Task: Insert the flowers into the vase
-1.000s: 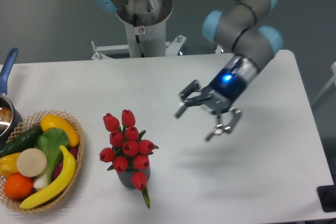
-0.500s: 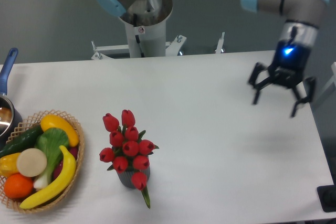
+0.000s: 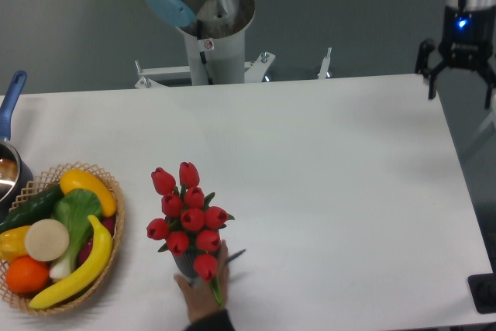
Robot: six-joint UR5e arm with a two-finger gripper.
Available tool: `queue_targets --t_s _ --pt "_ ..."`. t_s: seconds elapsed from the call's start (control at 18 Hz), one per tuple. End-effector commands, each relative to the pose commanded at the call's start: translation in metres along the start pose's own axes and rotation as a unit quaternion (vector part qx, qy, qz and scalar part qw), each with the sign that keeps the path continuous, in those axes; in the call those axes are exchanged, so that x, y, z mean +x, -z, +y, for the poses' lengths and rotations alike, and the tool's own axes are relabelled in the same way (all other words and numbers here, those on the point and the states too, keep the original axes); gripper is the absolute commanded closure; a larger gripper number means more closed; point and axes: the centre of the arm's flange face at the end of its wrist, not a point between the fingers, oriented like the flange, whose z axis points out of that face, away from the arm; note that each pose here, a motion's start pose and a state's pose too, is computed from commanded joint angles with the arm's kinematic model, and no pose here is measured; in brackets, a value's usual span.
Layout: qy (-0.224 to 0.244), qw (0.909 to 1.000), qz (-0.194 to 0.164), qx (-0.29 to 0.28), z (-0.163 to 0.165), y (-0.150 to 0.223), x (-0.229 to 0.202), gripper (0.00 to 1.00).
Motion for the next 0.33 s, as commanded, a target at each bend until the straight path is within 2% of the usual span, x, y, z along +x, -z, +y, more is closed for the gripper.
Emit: queue_targets --t_s 0.11,0.33 --pt "-0.028 0.9995 0.012 -0.007 0.016 0.011 0.004 0.00" --pt "-0.030 0.9994 0.013 -0.012 0.027 0.019 0.008 0.00"
